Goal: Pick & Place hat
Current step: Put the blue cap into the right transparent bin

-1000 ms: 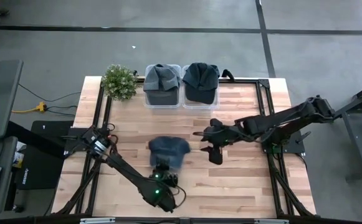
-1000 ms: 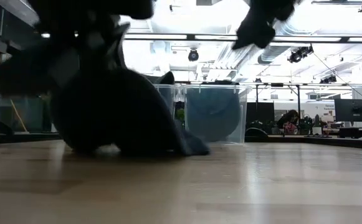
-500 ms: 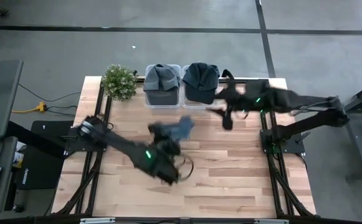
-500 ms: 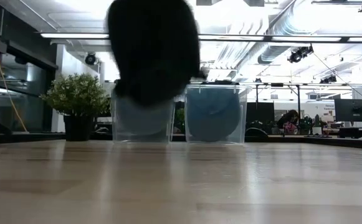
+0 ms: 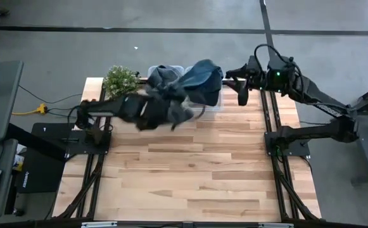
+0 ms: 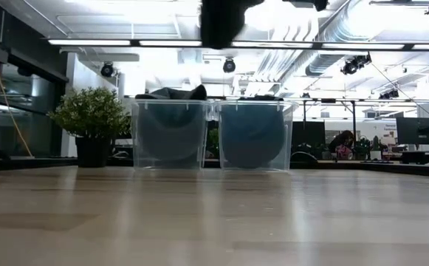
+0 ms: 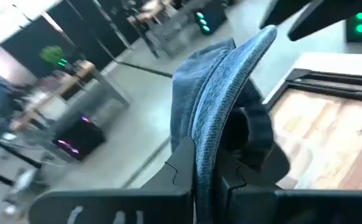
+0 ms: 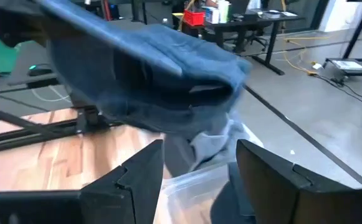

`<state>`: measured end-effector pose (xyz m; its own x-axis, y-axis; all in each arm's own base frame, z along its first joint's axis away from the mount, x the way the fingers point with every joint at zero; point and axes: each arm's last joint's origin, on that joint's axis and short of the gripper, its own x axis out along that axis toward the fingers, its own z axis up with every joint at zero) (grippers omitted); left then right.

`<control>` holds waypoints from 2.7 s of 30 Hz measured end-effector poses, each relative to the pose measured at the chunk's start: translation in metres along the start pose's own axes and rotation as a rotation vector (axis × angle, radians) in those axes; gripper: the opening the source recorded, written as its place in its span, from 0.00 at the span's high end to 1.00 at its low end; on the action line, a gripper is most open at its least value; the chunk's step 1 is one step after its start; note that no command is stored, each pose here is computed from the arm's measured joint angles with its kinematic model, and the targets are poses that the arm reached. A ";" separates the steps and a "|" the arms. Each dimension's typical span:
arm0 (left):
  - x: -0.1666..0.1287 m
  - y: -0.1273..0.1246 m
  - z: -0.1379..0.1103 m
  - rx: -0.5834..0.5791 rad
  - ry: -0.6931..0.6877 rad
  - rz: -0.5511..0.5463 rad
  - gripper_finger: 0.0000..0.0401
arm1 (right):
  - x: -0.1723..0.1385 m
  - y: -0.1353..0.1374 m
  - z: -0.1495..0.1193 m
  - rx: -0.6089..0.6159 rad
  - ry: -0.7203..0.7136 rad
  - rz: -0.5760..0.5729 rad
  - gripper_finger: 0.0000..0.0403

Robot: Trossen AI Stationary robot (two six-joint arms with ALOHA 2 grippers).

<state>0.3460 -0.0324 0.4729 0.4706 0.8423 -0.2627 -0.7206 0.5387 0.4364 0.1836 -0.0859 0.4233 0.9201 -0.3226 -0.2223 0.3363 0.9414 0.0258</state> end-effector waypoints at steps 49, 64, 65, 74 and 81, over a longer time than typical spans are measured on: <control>0.179 0.208 0.005 -0.305 -0.318 -0.650 0.99 | 0.057 -0.170 -0.018 0.150 -0.210 0.115 0.28; 0.183 0.206 0.003 -0.304 -0.310 -0.673 0.99 | 0.072 -0.169 -0.012 0.133 -0.304 0.268 0.28; 0.183 0.205 0.003 -0.305 -0.310 -0.675 0.99 | 0.073 -0.167 -0.012 0.129 -0.301 0.286 0.28; 0.182 0.206 0.006 -0.312 -0.352 -0.704 0.99 | 0.081 -0.154 -0.008 0.108 -0.316 0.331 0.28; 0.187 0.199 0.006 -0.338 -0.347 -0.764 0.99 | 0.082 -0.150 -0.004 0.092 -0.354 0.304 0.29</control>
<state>0.2935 0.2325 0.5161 0.9699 0.2304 -0.0786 -0.2341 0.9714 -0.0406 0.2077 -0.2532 0.3973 0.9860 -0.0621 0.1545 0.0425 0.9909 0.1276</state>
